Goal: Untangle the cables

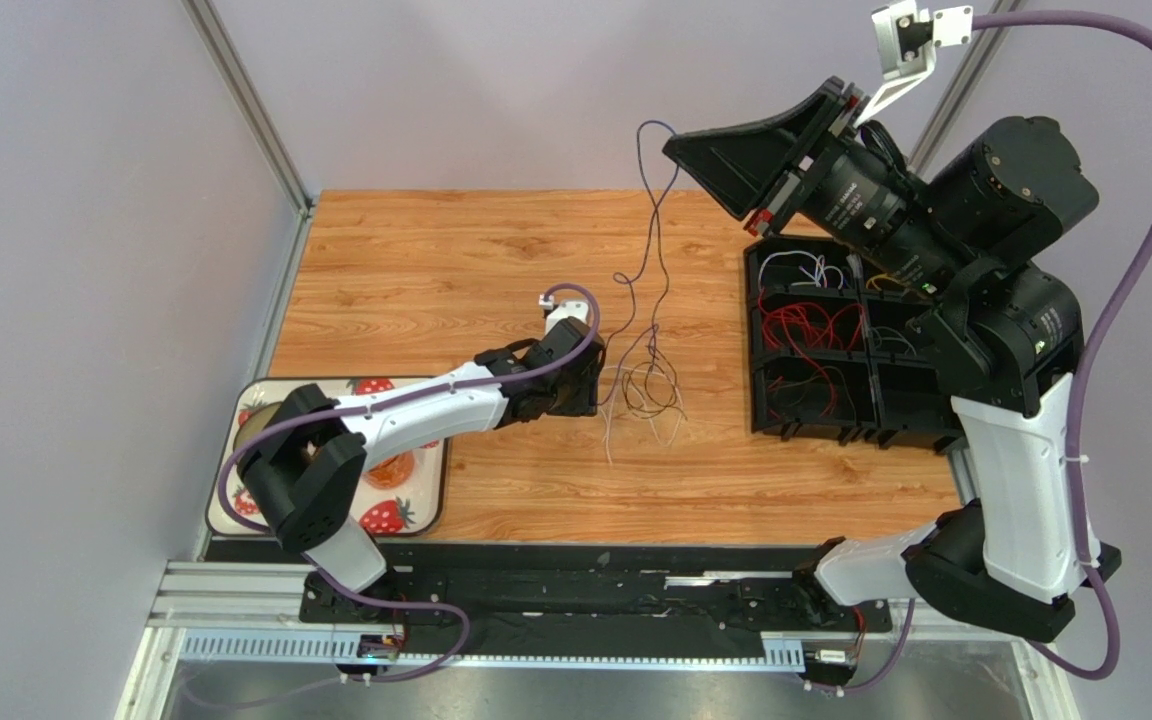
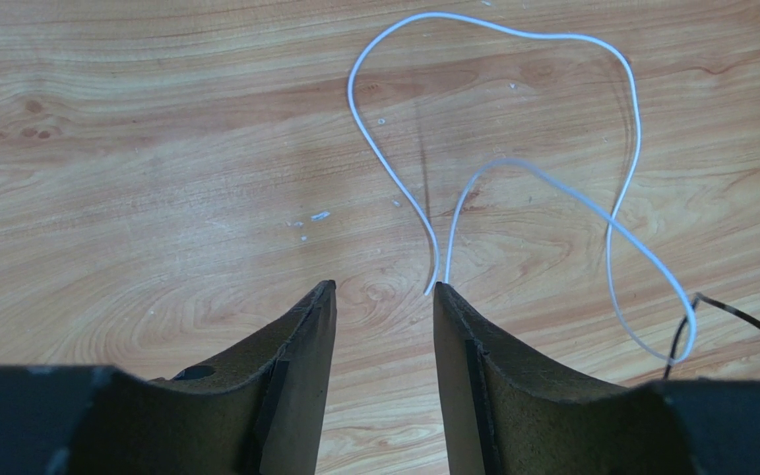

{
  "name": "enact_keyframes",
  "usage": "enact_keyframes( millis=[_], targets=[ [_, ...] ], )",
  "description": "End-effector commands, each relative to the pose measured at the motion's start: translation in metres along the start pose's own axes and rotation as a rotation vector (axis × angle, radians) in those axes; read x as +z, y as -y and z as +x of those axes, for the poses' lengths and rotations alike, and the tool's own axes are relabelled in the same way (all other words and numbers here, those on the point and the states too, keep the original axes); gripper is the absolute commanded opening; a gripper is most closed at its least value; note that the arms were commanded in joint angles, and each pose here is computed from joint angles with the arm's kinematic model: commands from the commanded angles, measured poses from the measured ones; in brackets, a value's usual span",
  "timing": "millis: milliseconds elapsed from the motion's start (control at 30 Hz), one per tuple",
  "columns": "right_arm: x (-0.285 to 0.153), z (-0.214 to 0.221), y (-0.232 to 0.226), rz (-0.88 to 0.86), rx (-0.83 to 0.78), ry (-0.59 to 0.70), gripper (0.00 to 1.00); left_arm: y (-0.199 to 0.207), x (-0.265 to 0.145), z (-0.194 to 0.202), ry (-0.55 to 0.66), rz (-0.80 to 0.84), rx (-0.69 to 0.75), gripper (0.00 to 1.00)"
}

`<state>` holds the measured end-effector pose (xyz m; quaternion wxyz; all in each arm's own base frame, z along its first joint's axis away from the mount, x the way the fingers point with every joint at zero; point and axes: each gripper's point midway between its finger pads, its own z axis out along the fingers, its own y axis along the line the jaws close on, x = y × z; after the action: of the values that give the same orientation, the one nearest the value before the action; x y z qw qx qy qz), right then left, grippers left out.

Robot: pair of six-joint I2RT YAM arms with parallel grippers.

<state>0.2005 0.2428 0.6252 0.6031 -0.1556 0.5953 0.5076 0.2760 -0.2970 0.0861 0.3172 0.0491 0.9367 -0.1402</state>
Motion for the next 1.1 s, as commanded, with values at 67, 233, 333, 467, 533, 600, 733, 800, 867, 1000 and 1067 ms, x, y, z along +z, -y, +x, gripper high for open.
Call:
enact_keyframes(
  millis=[67, 233, 333, 467, 533, 600, 733, 800, 867, 1000, 1067],
  targets=[
    [0.011, -0.017, 0.008, 0.01, -0.055, 0.105, 0.0, -0.008, -0.044, -0.022, 0.129, 0.048, -0.036, 0.54],
    [0.023, 0.022, 0.064, 0.207, -0.029, 0.052, 0.0, -0.035, -0.086, -0.017, 0.234, 0.083, -0.045, 0.61],
    [0.025, 0.025, 0.101, 0.375, -0.036, 0.077, 0.0, -0.039, -0.105, -0.011, 0.288, 0.152, -0.029, 0.61],
    [0.028, 0.034, 0.13, 0.522, 0.022, 0.087, 0.0, -0.024, -0.128, -0.009, 0.388, 0.283, -0.006, 0.61],
    [0.026, 0.032, 0.141, 0.587, 0.032, 0.108, 0.0, -0.018, -0.136, -0.007, 0.418, 0.311, 0.004, 0.61],
    [0.026, 0.041, 0.149, 0.638, 0.049, 0.092, 0.0, -0.006, -0.146, -0.007, 0.441, 0.33, 0.021, 0.61],
    [0.022, 0.053, 0.159, 0.733, 0.042, 0.099, 0.0, 0.017, -0.148, -0.008, 0.454, 0.352, 0.045, 0.6],
    [0.02, 0.058, 0.162, 0.772, 0.038, 0.099, 0.0, 0.031, -0.138, -0.003, 0.426, 0.353, 0.067, 0.6],
    [0.017, 0.061, 0.164, 0.817, 0.019, 0.107, 0.0, 0.044, -0.134, 0.002, 0.409, 0.355, 0.081, 0.58],
    [0.013, 0.067, 0.167, 0.836, 0.001, 0.083, 0.0, 0.051, -0.125, 0.003, 0.388, 0.287, 0.104, 0.56],
    [0.007, 0.063, 0.162, 0.826, 0.004, 0.096, 0.0, 0.056, -0.127, -0.001, 0.403, 0.308, 0.118, 0.56]
  ],
)
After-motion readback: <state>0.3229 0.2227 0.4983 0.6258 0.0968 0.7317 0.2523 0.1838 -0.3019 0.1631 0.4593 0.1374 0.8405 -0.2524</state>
